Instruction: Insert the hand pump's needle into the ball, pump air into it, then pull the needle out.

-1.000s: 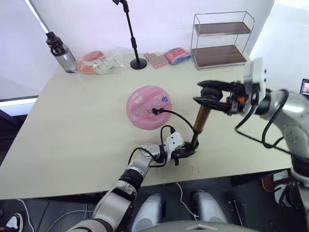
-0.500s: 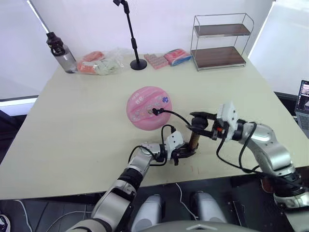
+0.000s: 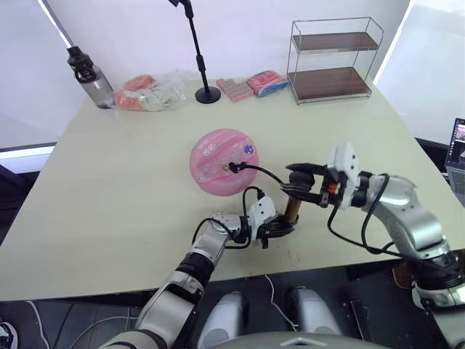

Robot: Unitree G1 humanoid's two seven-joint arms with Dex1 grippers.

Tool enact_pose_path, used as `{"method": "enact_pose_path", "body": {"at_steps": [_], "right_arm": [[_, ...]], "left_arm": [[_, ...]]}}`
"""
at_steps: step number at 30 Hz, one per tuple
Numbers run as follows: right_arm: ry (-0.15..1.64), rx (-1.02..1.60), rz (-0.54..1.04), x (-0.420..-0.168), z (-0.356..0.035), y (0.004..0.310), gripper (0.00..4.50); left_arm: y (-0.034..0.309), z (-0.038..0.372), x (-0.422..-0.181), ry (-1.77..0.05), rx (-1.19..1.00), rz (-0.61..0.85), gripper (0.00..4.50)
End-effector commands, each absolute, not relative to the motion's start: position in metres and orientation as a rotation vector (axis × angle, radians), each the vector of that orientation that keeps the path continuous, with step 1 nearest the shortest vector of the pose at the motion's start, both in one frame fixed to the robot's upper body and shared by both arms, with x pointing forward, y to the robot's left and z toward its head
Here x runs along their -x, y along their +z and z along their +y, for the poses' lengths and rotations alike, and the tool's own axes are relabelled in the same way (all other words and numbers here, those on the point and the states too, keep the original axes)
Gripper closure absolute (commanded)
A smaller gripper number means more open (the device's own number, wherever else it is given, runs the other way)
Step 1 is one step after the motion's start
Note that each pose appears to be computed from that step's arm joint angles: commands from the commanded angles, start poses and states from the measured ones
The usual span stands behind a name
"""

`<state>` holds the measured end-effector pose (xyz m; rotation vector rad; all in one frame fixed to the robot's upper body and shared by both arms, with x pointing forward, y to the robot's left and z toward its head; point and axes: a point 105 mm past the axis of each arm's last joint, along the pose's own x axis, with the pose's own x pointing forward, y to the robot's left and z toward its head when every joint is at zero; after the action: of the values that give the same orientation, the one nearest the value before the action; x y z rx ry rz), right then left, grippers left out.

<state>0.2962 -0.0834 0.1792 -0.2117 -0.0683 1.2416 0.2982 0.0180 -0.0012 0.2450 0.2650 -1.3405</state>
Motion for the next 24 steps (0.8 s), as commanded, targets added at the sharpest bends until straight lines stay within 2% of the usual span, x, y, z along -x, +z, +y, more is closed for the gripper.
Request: {"method": "enact_pose_path", "body": {"at_steps": [1, 10, 17, 19, 21, 24], "right_arm": [[1.289, 0.208, -0.217, -0.283, -0.084, 0.236, 2.73], [1.290, 0.200, -0.322, -0.277, -0.093, 0.302, 2.73], [1.285, 0.191, -0.349, -0.274, -0.095, 0.323, 2.73], [1.285, 0.184, -0.343, -0.275, -0.095, 0.322, 2.73], [1.282, 0.201, -0.303, -0.278, -0.094, 0.307, 2.73], [1.271, 0.246, -0.193, -0.285, -0.093, 0.263, 2.73]], "left_arm": [[-0.053, 0.048, -0.274, -1.308, -0.242, 0.533, 3.39], [-0.054, 0.049, -0.273, -1.309, -0.242, 0.536, 3.39], [-0.055, 0.050, -0.273, -1.307, -0.242, 0.543, 3.39], [-0.055, 0.050, -0.273, -1.307, -0.242, 0.544, 3.39], [-0.055, 0.050, -0.273, -1.306, -0.241, 0.543, 3.39], [-0.055, 0.049, -0.273, -1.305, -0.239, 0.541, 3.39]]}}
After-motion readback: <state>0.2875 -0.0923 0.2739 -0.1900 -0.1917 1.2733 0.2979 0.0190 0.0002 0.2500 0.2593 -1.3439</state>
